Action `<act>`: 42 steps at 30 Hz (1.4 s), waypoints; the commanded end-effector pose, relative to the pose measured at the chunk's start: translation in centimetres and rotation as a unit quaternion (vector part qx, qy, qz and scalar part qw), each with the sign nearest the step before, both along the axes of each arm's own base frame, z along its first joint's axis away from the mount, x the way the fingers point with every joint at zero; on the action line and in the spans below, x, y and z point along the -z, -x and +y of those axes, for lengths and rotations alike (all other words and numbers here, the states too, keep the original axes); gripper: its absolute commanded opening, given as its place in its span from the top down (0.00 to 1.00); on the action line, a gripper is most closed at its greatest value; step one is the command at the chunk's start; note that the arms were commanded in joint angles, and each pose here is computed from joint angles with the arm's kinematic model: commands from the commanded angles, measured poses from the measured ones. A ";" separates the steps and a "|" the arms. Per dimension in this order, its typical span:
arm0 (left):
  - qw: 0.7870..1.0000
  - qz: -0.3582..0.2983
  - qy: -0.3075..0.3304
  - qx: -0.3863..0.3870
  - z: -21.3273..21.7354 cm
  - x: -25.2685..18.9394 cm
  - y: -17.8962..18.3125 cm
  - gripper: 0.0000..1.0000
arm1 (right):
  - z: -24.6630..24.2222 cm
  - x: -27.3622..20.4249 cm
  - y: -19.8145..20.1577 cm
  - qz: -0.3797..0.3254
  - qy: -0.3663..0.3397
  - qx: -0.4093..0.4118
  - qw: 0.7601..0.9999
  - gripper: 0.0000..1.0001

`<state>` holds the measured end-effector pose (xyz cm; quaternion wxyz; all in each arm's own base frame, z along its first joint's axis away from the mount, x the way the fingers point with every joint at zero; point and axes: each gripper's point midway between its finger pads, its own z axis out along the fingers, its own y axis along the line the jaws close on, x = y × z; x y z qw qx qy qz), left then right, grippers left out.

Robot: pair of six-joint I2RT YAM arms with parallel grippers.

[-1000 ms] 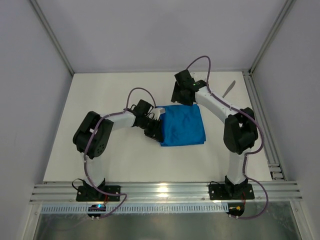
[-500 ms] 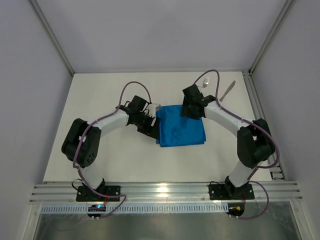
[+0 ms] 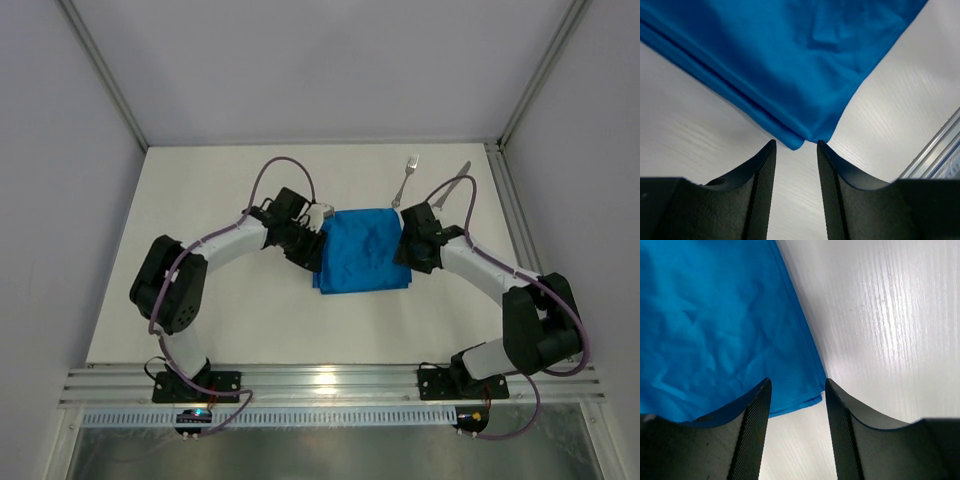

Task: Fold the napkin into a case and place the utensils inside
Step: Move the lower triangle-folded napkin to the center of the board.

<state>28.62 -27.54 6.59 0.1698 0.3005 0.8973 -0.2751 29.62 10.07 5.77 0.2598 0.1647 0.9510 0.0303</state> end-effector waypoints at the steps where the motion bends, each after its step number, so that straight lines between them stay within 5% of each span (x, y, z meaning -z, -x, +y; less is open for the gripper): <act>1: 0.998 -0.003 -0.030 0.054 -0.8 1.0 2.5 0.59 | -0.2 -1.0 -0.4 -0.036 -0.017 0.007 0.999 0.49; 6: 0.995 -0.004 -0.071 0.069 -0.5 2.9 3.4 0.51 | -0.6 -0.9 0.5 -0.036 -0.014 0.006 0.999 0.52; 17: 0.983 -0.045 -0.132 0.117 -0.8 4.7 3.9 0.52 | -1.1 -1.8 2.0 -0.046 -0.019 0.008 0.999 0.56; 19: 0.982 -0.060 -0.137 0.117 -0.7 4.7 3.4 0.57 | -1.2 -2.2 2.2 -0.054 -0.021 0.005 0.998 0.57; 23: 0.981 -0.085 -0.135 0.114 -0.9 4.0 2.4 0.89 | -1.0 -2.2 2.5 -0.061 -0.031 0.002 0.998 0.57; 26: 0.981 -0.093 -0.128 0.112 -1.2 3.4 2.3 1.00 | -0.9 -1.7 2.7 -0.056 -0.033 -0.001 0.998 0.57; 31: 0.978 -0.118 -0.125 0.115 -0.9 1.7 2.0 0.99 | -0.4 -0.8 2.9 -0.048 -0.043 -0.009 0.998 0.57; 42: 0.975 -0.114 -0.134 0.137 0.5 1.4 3.3 0.75 | 1.1 -1.1 1.6 -0.061 -0.072 -0.027 0.995 0.57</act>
